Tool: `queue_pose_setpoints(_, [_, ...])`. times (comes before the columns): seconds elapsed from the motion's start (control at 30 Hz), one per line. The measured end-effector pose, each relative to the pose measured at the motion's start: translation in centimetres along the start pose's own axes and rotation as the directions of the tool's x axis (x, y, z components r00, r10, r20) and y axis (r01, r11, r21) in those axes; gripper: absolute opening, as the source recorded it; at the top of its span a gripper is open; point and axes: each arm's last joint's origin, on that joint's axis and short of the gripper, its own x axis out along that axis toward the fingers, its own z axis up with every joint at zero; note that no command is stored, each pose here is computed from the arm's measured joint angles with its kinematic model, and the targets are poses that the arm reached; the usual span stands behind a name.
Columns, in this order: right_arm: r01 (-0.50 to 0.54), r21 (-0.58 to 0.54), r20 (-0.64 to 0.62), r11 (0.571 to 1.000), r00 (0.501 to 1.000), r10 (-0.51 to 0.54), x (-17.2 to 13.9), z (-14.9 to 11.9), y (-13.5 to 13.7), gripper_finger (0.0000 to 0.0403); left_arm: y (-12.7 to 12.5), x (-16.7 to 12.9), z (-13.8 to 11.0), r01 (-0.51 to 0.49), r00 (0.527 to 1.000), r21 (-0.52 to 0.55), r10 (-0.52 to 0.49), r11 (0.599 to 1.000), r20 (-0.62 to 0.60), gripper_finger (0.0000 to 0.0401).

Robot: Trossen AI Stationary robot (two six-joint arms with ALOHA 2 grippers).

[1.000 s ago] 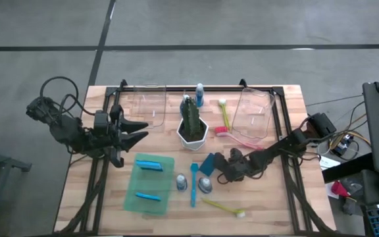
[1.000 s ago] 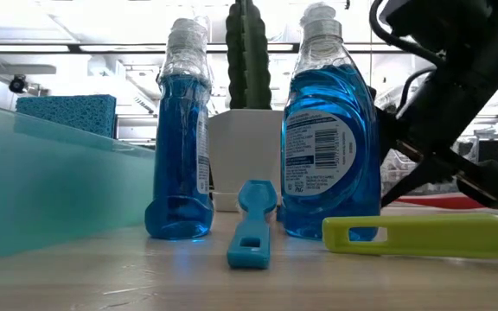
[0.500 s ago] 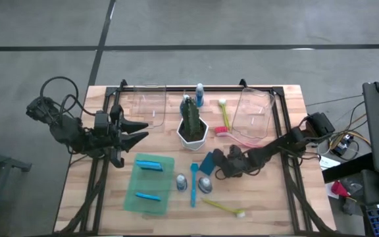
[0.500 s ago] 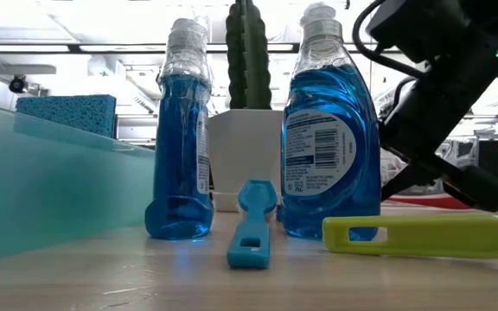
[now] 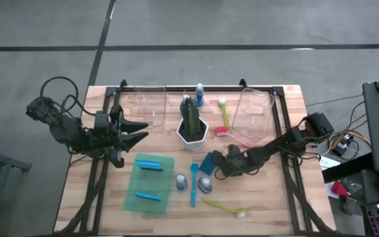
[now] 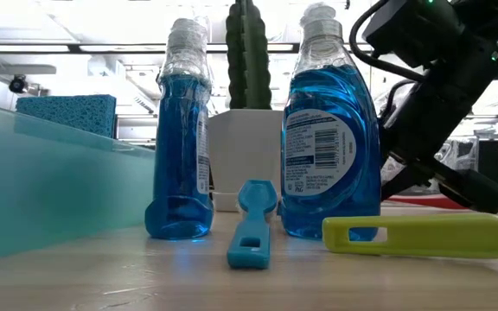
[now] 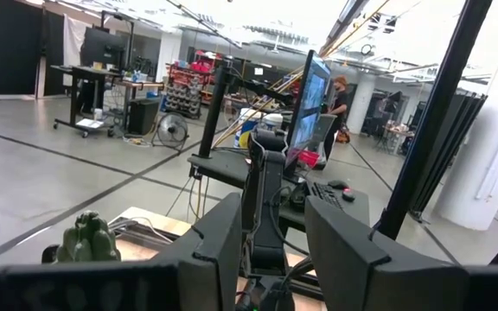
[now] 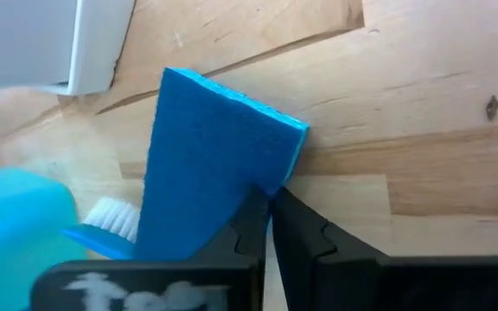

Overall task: Pick & Place Kitchen Sink Supplies
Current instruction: Put the blue sponge wipe into the green bin

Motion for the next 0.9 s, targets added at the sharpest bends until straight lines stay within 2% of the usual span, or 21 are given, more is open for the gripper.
queue_pose_setpoints(0.3, [-0.024, -0.103, 0.001, 0.994, 1.0, 0.025, -0.9, 0.2, 0.3, 0.0008, 0.0, 0.0, 0.0, 0.0, 1.0, -0.002, 0.0, 1.0, 0.002, 0.0122])
queue_pose_setpoints(0.6, [-0.159, -0.146, 0.075, 0.976, 0.982, 0.171, -3.9, 1.0, 2.1, 0.0008, 0.0, 0.0, 0.0, 0.0, 1.0, -0.004, 0.0, 1.0, 0.003, 0.0122])
queue_pose_setpoints(0.9, [-0.238, -0.247, 0.042, 0.939, 0.966, 0.255, -7.3, 1.8, 3.3, 0.0008, 0.0, 0.0, 0.0, 0.0, 1.0, -0.006, 0.0, 1.0, 0.002, 0.0122])
